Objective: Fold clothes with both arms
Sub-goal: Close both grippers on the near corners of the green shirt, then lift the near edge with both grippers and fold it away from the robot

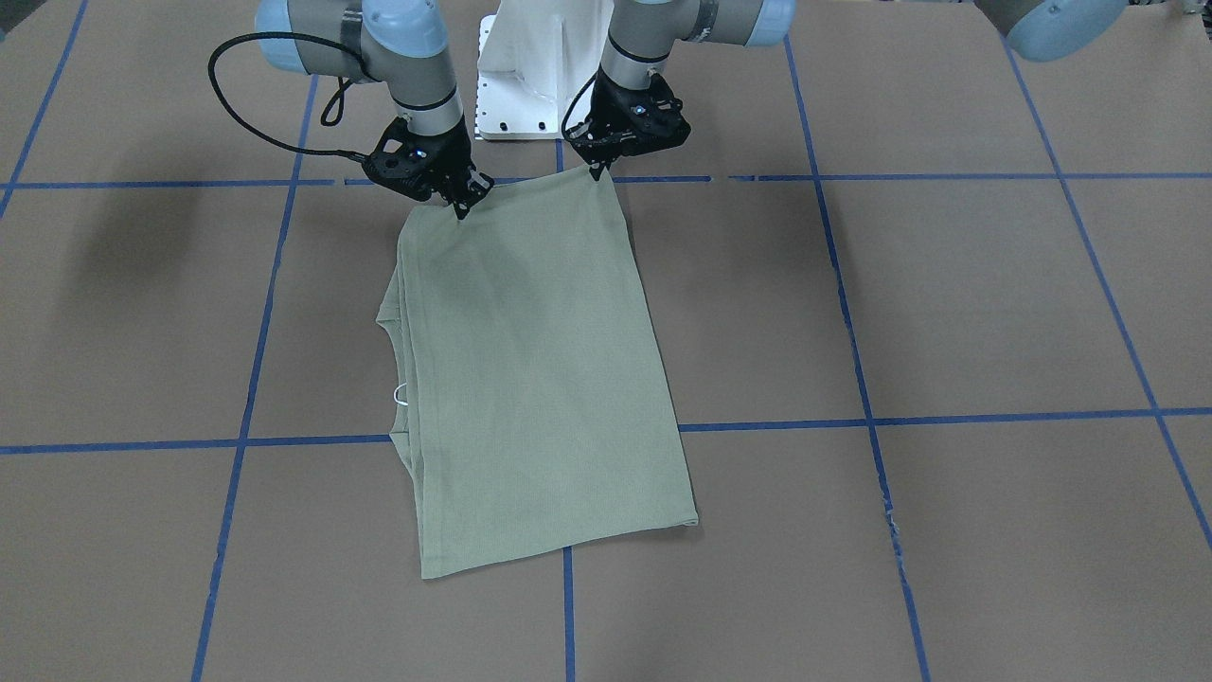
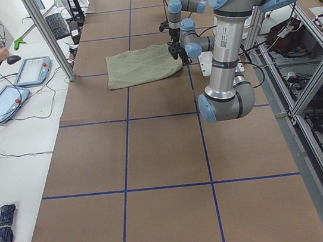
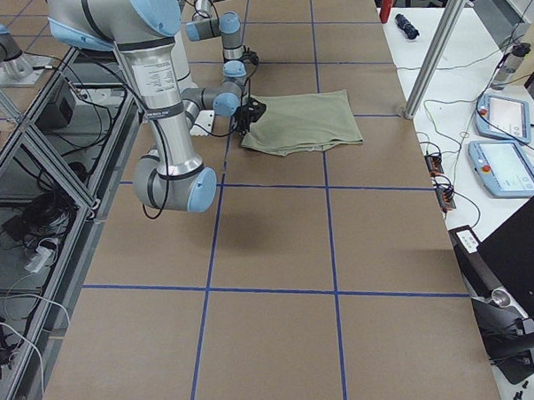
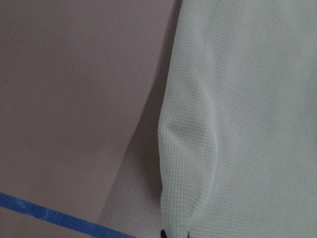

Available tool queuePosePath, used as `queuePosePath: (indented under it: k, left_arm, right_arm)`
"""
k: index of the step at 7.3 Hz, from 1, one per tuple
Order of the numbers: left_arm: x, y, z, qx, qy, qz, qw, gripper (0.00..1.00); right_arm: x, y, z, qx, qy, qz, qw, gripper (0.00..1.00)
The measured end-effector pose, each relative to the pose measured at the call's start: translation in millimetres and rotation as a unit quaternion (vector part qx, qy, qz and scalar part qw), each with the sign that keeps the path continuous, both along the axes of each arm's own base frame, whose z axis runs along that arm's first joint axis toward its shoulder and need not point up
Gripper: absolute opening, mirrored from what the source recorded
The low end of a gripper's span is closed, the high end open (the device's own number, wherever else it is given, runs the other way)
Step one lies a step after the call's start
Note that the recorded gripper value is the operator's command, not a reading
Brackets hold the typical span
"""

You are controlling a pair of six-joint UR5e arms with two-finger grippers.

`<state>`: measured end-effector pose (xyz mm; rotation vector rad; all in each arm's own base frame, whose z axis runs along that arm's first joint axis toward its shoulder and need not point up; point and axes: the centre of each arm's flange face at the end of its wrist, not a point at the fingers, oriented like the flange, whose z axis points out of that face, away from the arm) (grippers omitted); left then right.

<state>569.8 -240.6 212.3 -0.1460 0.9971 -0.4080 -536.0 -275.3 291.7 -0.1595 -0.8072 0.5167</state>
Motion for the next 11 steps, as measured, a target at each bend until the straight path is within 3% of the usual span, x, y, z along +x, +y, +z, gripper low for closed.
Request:
queuePosePath:
  k: [4, 8, 9, 11]
  left_arm:
    - [-37.5, 6.3, -13.6, 0.031, 0.018, 0.016, 0.9992, 0.00]
    - [-80.0, 28.5, -39.9, 0.036, 0.023, 0.031, 0.9986, 0.00]
    - [-80.1, 30.1, -41.7, 0.035, 0.023, 0.033, 0.9986, 0.00]
    - [-82.0, 7.9, -43.0, 0.039, 0.020, 0.014, 0.9989, 0.00]
  right_arm:
    - [23.2, 9.5, -33.2, 0.003, -0.041, -0.010, 0.9991, 0.00]
    - [50.2, 41.3, -71.9, -0.026, -0.097, -0.072, 0.9924, 0.00]
    - [52.2, 37.4, -72.9, -0.026, -0.098, -0.069, 0.9924, 0.00]
    - [61.4, -2.0, -68.8, -0.014, -0.089, -0.021, 0.9957, 0.00]
